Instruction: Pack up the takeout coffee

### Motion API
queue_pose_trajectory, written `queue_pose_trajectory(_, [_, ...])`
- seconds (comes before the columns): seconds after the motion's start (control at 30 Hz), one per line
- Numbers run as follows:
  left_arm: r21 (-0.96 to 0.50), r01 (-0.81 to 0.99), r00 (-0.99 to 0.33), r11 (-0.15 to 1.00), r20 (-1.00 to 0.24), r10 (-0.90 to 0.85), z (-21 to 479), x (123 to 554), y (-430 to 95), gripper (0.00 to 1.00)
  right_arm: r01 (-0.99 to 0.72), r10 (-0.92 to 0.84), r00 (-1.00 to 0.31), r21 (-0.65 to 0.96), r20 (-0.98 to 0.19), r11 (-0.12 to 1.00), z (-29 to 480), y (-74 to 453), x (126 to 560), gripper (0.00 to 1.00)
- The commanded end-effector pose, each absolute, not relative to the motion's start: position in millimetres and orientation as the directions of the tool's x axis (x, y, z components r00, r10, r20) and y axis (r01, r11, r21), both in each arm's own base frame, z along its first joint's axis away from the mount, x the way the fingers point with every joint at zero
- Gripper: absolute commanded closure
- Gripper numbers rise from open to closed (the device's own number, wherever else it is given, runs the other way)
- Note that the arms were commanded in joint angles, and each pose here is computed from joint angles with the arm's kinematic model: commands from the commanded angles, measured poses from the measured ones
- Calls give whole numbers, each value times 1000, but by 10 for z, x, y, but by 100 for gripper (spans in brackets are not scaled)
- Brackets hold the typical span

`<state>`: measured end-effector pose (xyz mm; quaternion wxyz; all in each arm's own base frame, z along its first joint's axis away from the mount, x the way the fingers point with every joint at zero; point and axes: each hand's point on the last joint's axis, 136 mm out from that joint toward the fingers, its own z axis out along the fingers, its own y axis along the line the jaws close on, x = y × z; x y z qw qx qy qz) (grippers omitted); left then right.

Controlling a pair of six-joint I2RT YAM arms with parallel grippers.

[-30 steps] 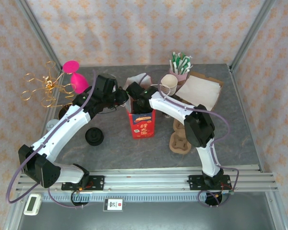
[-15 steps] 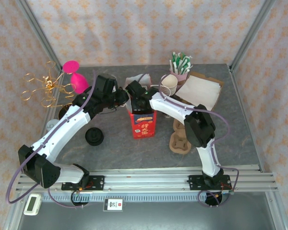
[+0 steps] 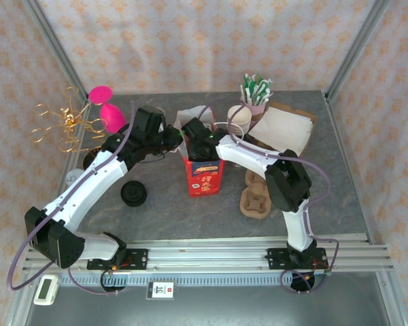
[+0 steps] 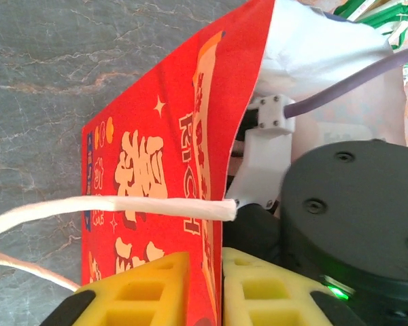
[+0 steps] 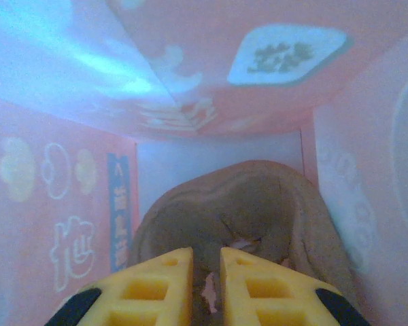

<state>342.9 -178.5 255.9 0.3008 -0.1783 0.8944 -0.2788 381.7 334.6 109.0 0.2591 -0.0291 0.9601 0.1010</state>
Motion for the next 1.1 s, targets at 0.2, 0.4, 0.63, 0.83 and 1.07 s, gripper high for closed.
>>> queue_pose_trajectory(0.2, [-648, -107, -759, 754, -436, -483, 2627, 3394, -1866, 90, -95, 0, -849, 153, -528, 984, 871, 3340, 3947, 87])
queue_pose_trajectory(0.4, [-648, -97, -765, 755, -437, -473, 2612, 3413, -1894, 93, -109, -10, -838, 149, -546, 983, 793, 3455, 4073, 90])
queue_pose_trajectory(0.63, [-625, -109, -761, 773, -448, -469, 2582, 3426, -1852, 93, -154, -23, -802, 170, -597, 973, 1081, 3648, 4136, 91])
queue_pose_trajectory(0.83, [-602, -125, -750, 789, -463, -472, 2579, 3438, -1779, 92, -156, -23, -800, 171, -600, 973, 1268, 3595, 4063, 89])
queue_pose_trajectory(1.07, [-591, -135, -740, 795, -474, -477, 2590, 3444, -1731, 92, -150, -16, -810, 182, -587, 972, 1397, 3539, 3978, 86])
